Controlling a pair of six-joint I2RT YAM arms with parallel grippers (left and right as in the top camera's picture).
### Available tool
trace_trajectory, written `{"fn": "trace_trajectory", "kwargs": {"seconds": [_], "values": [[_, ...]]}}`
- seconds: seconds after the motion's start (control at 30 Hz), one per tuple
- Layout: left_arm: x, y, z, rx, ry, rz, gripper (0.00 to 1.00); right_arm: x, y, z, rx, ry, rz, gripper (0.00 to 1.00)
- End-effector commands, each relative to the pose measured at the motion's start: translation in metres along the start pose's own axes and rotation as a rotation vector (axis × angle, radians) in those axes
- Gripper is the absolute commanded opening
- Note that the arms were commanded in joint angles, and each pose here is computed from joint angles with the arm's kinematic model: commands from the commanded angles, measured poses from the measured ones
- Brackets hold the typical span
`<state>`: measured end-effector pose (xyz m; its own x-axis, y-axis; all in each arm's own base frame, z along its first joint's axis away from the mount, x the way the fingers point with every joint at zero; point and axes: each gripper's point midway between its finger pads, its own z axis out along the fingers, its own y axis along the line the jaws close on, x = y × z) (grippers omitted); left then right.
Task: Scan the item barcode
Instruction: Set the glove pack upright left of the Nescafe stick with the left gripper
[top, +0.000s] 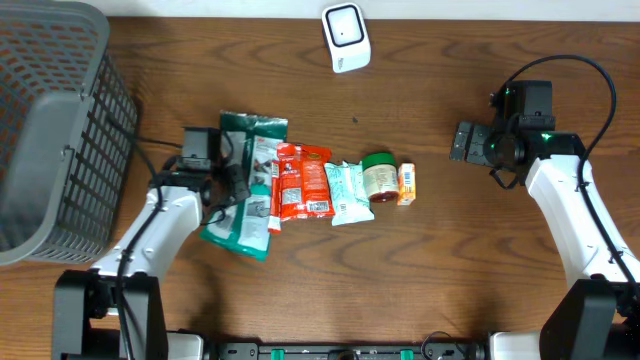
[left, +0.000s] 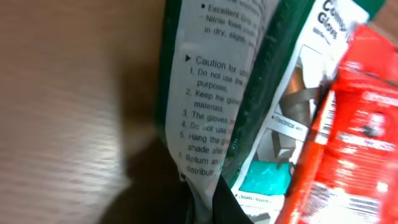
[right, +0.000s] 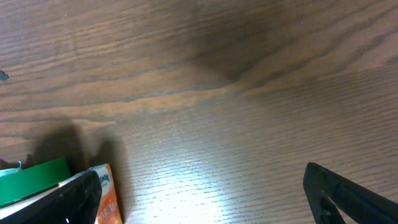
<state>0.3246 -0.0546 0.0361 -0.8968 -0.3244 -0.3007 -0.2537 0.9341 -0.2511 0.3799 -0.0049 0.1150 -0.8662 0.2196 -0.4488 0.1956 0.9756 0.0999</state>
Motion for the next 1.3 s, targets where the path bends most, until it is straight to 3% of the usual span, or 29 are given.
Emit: {"fn": "trace_trajectory", "kwargs": {"seconds": [0.0, 0.2, 0.4, 0.57, 0.6, 0.7, 0.73, 0.8, 0.93, 1.03, 1.1, 1.13, 1.17, 1.27], "values": [[0.006, -0.017, 0.001, 0.038, 0.005, -0.016, 0.08, -0.007, -0.001, -0.007, 0.004, -0.028, -0.004, 0.99], [0.003, -0.023, 0.002, 0.041, -0.019, -0.039, 0.07, -0.007, -0.001, -0.007, 0.004, -0.028, -0.004, 0.99], [-0.01, 0.005, 0.0, -0.119, -0.1, -0.034, 0.08, -0.007, -0.001, -0.007, 0.004, -0.028, -0.004, 0.99], [-0.008, 0.007, 0.003, -0.131, -0.089, -0.034, 0.14, -0.007, -0.001, -0.007, 0.004, -0.028, -0.004, 0.99], [-0.006, 0.008, 0.006, -0.136, -0.08, -0.034, 0.17, -0.007, -0.001, -0.007, 0.004, -0.028, -0.004, 0.99], [-0.004, 0.01, 0.012, -0.145, -0.066, -0.02, 0.62, -0.007, -0.001, -0.007, 0.005, -0.027, -0.004, 0.99], [-0.007, 0.009, 0.012, -0.14, -0.074, 0.004, 0.71, -0.007, -0.001, -0.007, 0.004, -0.028, -0.004, 0.99], [-0.016, 0.003, 0.005, -0.131, -0.093, 0.064, 0.8, -0.007, -0.001, -0.007, 0.004, -0.028, -0.004, 0.99], [-0.036, -0.007, -0.02, -0.128, -0.136, 0.082, 0.83, -0.007, -0.001, -0.007, 0.004, -0.028, -0.004, 0.99], [-0.039, -0.01, -0.029, -0.124, -0.139, 0.081, 0.78, -0.007, -0.001, -0.007, 0.004, -0.028, -0.004, 0.99], [-0.032, -0.006, -0.028, -0.139, -0.109, 0.079, 0.49, -0.007, -0.001, -0.007, 0.004, -0.028, -0.004, 0.99], [-0.027, -0.003, -0.027, -0.149, -0.089, 0.079, 0.27, -0.007, -0.001, -0.007, 0.004, -0.028, -0.004, 0.99], [-0.022, 0.0, -0.025, -0.16, -0.067, 0.079, 0.14, -0.007, -0.001, -0.007, 0.004, -0.028, -0.004, 0.99], [-0.008, 0.008, -0.018, -0.185, -0.016, 0.079, 0.1, -0.007, -0.001, -0.007, 0.004, -0.028, -0.004, 0.99]]}}
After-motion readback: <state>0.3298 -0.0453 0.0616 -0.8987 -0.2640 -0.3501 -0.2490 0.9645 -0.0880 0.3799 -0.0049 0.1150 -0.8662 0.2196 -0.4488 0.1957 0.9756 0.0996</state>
